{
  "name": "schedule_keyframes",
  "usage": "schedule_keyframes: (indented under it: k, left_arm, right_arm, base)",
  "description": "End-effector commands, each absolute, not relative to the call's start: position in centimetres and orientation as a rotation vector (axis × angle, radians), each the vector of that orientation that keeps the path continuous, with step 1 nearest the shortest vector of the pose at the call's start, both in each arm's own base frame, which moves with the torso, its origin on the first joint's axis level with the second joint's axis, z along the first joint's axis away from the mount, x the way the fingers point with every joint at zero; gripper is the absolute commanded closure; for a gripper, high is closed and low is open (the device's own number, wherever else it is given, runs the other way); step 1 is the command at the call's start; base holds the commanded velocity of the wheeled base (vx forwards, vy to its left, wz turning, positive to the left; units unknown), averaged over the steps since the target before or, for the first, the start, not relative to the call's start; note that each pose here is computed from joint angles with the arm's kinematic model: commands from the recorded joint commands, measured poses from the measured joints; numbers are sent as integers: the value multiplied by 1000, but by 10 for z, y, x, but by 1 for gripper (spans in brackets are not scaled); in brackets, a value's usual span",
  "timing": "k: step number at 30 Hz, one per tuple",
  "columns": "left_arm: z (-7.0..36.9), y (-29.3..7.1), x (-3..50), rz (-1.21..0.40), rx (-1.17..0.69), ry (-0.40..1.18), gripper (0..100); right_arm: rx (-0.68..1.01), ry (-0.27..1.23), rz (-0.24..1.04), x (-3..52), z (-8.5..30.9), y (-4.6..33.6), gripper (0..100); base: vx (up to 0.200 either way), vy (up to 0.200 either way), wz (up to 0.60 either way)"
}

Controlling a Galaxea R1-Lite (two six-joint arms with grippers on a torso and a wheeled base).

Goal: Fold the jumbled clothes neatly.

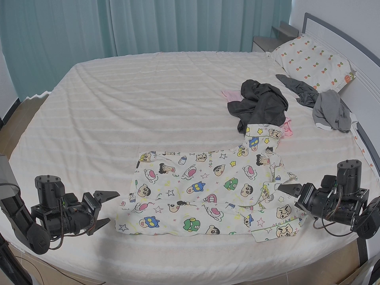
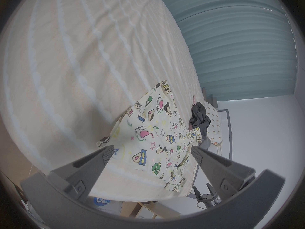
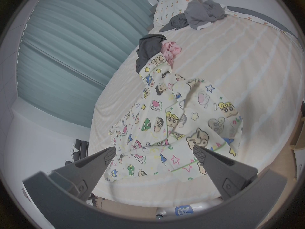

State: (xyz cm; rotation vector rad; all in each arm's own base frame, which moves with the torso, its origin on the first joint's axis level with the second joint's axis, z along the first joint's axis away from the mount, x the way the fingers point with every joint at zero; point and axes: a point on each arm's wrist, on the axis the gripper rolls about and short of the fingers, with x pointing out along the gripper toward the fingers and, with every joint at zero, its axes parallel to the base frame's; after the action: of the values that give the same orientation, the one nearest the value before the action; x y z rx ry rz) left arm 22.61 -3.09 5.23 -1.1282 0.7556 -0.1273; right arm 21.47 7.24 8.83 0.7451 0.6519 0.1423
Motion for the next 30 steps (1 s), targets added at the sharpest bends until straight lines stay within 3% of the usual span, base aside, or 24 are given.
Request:
schedule_keyframes:
  k: [1, 14, 20, 24, 30]
  left_arm:
    - [52, -33, 226, -134, -1125, 760, 0]
    - [52, -33, 227, -130, -1123, 759, 0]
    - [52, -35, 226, -139, -1120, 761, 0]
    - [51, -37, 226, -144, -1115, 770, 0]
    - [55, -39, 256, -213, -1015, 635, 0]
  right_arm:
    - [749, 615, 163, 207, 98, 71, 0]
    - [738, 622, 204, 206, 99, 80, 0]
    - [737, 626, 204, 206, 99, 80, 0]
    - [736, 629, 204, 205, 98, 80, 0]
    - [696, 631, 217, 203, 97, 81, 0]
  base:
    - [0, 0, 0]
    - [0, 0, 0]
    - [200, 0, 0]
    - [0, 0, 0]
    - [0, 0, 0]
